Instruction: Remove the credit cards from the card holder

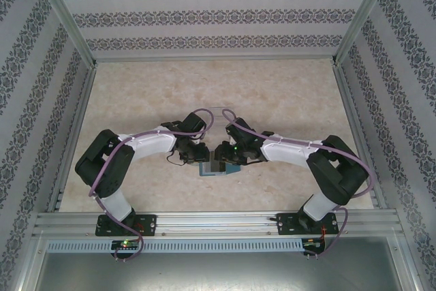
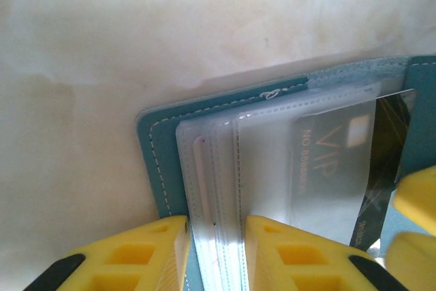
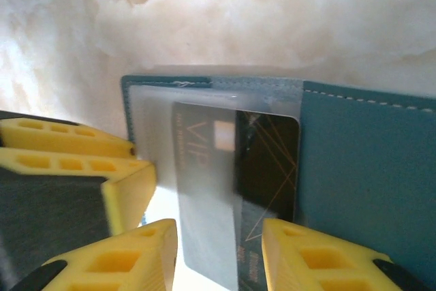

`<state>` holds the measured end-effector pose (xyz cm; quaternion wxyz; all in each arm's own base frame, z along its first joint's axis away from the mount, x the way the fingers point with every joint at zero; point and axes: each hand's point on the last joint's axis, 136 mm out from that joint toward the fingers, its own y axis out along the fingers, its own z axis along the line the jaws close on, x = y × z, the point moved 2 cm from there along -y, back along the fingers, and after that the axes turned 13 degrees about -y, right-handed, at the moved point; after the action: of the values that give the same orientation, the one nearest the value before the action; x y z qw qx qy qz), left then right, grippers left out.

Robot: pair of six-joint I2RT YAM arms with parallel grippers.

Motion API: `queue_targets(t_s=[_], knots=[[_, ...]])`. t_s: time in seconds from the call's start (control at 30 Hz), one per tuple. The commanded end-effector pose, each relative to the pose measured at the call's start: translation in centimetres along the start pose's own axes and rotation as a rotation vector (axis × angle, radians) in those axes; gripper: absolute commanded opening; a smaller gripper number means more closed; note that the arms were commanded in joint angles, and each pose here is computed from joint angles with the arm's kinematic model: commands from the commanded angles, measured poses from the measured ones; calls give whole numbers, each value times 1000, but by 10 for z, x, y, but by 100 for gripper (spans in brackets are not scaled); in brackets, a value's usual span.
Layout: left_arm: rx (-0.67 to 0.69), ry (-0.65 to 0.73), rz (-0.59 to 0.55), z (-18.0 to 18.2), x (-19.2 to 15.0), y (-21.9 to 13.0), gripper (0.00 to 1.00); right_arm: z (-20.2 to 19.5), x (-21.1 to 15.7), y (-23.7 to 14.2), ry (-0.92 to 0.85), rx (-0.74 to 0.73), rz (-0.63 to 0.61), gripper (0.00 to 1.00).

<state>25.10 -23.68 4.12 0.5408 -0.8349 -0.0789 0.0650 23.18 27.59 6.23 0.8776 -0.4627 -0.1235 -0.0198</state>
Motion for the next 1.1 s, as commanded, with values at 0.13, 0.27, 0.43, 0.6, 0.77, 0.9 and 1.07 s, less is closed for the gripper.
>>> queue_targets(t_s=[0.13, 0.27, 0.43, 0.6, 0.77, 0.9, 1.07], knots=[[119, 17, 30, 22, -7, 13, 28, -4, 6, -13, -22, -8, -26, 39], [120, 16, 31, 22, -7, 13, 28, -15, 5, -11, -7, 4, -23, 38], [121, 17, 34, 22, -8, 14, 28, -18, 3, -5, -6, 71, -18, 38], [130, 15, 37, 24, -8, 14, 28, -22, 1, 2, 0, 109, -13, 38], [132, 17, 42, 24, -9, 14, 28, -25, -1, 8, 4, 124, 0, 37], [132, 17, 43, 24, -9, 14, 28, -24, 0, 12, 3, 155, 0, 35], [139, 19, 50, 25, -9, 15, 28, -24, 0, 15, 19, 196, 0, 33]])
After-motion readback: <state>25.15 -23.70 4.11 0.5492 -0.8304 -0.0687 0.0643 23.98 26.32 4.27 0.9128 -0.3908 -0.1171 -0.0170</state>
